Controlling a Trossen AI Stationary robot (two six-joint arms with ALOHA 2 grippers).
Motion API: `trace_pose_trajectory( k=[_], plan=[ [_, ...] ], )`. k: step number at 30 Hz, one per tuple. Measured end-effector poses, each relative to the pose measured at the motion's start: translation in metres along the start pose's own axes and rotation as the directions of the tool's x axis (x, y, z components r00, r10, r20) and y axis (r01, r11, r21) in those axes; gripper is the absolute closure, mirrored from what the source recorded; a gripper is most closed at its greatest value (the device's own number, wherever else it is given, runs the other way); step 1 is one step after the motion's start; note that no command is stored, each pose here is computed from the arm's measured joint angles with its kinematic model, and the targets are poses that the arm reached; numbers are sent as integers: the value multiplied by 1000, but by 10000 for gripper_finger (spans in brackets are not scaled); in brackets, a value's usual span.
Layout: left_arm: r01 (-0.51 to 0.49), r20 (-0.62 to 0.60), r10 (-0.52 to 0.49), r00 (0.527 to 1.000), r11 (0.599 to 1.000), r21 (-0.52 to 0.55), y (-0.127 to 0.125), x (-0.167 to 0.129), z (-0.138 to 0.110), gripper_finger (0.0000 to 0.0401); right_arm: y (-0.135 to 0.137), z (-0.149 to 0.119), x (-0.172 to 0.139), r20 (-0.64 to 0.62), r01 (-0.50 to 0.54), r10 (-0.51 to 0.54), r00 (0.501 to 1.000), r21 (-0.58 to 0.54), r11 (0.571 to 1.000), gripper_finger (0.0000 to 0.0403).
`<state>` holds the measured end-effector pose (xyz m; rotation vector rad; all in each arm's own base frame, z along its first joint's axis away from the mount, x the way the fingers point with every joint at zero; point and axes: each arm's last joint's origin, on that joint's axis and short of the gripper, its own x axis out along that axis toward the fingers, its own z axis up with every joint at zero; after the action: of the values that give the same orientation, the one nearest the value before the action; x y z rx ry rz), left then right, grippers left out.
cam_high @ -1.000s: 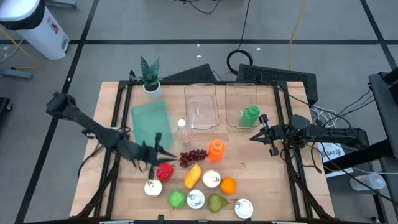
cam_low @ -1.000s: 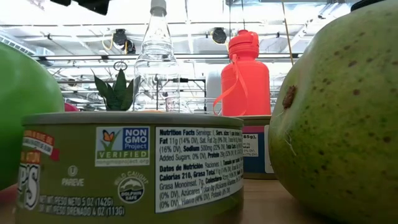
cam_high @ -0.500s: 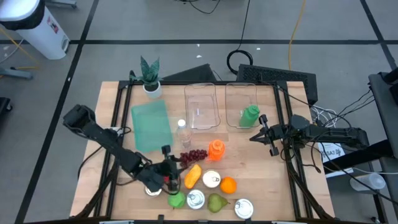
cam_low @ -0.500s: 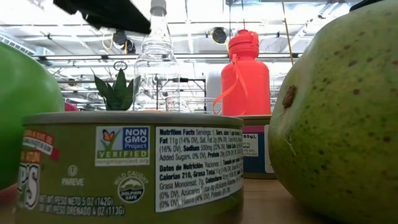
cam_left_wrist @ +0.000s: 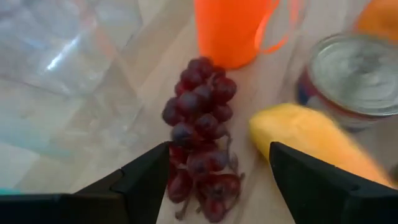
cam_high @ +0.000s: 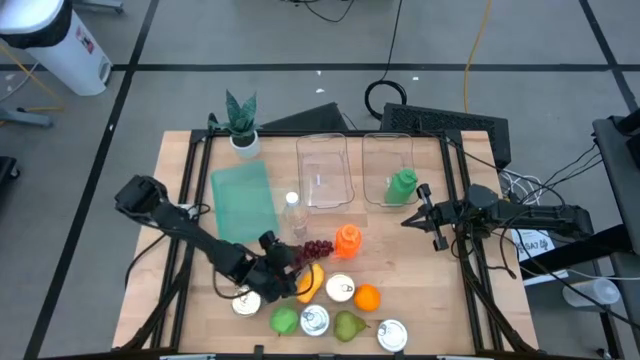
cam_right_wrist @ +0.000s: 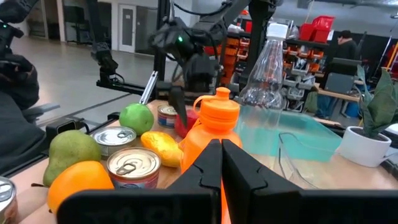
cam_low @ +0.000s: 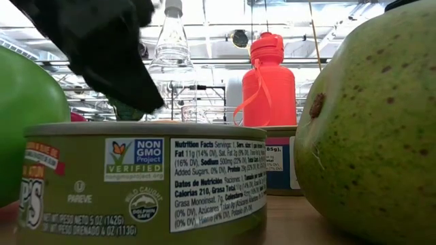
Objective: Pick & Place Food Item
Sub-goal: Put the grapes into the left transparent bin
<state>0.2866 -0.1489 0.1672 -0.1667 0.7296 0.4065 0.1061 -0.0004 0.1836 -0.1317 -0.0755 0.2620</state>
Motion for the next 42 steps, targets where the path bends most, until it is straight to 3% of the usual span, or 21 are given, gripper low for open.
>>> trace_pose_trajectory(
  k=[6,13,25,30,39,42],
  plan=[
    [-39,-63,38,997,999,-15,10,23,0,113,0,-1,0,-7,-2,2,1000,5,1000,403],
    [-30,-112,27,993,999,-30,17,29,3,114,0,-1,0,-7,-2,2,1000,12,1000,403],
    [5,-147,24,989,980,199,14,25,-4,118,0,-1,0,-7,-1,1,1000,5,1000,403],
    [27,-133,4,991,973,230,11,24,-4,173,0,-1,0,-7,-1,1,1000,5,1000,403],
    [83,-163,-39,986,959,271,9,24,-4,337,0,-1,0,-7,-1,1,1000,5,1000,403],
    [91,-168,-45,985,956,278,8,23,-5,344,0,-1,0,-7,-1,1,1000,4,1000,403]
  ],
)
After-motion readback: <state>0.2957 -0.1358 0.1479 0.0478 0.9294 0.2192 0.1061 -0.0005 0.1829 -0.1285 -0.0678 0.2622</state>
